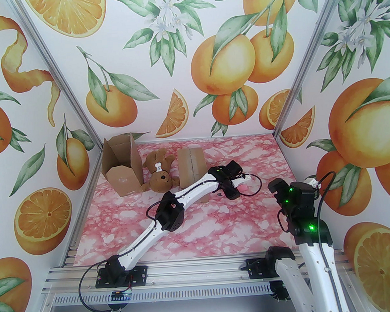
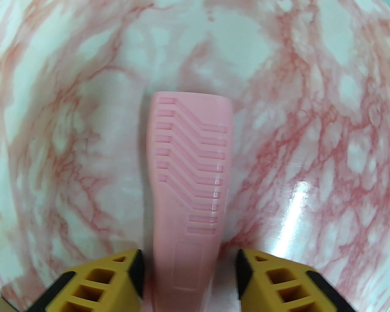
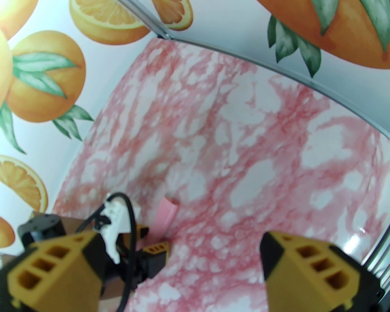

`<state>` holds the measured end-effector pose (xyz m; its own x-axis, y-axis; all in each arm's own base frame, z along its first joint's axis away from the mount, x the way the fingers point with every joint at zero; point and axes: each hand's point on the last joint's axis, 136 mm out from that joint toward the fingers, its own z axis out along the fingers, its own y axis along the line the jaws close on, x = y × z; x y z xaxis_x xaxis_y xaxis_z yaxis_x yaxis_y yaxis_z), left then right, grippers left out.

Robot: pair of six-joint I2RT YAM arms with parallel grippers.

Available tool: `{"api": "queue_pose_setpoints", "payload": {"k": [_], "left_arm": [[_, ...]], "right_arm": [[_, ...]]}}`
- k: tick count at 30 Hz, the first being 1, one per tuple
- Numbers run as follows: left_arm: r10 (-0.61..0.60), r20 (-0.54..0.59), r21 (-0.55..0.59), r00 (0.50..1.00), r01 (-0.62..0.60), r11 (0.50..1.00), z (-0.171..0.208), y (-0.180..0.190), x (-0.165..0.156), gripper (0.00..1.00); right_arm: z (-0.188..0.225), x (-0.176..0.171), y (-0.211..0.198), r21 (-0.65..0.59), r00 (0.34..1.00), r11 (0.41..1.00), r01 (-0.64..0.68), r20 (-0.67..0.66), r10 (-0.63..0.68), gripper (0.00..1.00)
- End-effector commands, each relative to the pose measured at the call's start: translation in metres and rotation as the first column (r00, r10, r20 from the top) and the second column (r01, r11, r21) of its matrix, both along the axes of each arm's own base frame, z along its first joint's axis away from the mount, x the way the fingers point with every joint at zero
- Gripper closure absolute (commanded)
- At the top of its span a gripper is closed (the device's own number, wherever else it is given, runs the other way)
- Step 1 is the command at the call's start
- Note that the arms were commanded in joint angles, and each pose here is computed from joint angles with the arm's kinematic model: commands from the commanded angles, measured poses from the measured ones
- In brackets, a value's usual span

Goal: Unpack the express box

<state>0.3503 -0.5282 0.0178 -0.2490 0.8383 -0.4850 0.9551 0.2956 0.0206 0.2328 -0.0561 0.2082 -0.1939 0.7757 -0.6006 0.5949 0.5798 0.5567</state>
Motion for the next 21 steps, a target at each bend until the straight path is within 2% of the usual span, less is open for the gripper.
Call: {"api": "queue_pose_setpoints", "payload": {"k": [1,7,12,21], "left_arm": [[0.010,-0.166,0.167,0.986,0.018,0.986,-0.070,0.030,-0.034,0.58],[0.004,-0.158,0.164,0.987,0.022,0.986,-0.062,0.028,-0.036,0.67],[0.005,-0.143,0.122,0.990,0.013,0.992,-0.033,0.022,-0.034,0.72],[0.005,-0.177,-0.120,0.984,-0.026,0.992,0.057,0.004,-0.024,0.75]], "right_arm": [[-0.003,0.002,0.004,0.026,1.000,1.000,-0.015,0.012,0.015,0.11],[-0.003,-0.006,0.001,0.014,1.000,1.000,0.002,0.026,-0.002,0.11],[-0.006,-0.015,0.000,0.001,0.999,1.000,0.016,0.035,-0.016,0.11],[-0.051,-0.030,0.004,0.060,0.999,0.997,0.041,-0.022,-0.040,0.13]]}}
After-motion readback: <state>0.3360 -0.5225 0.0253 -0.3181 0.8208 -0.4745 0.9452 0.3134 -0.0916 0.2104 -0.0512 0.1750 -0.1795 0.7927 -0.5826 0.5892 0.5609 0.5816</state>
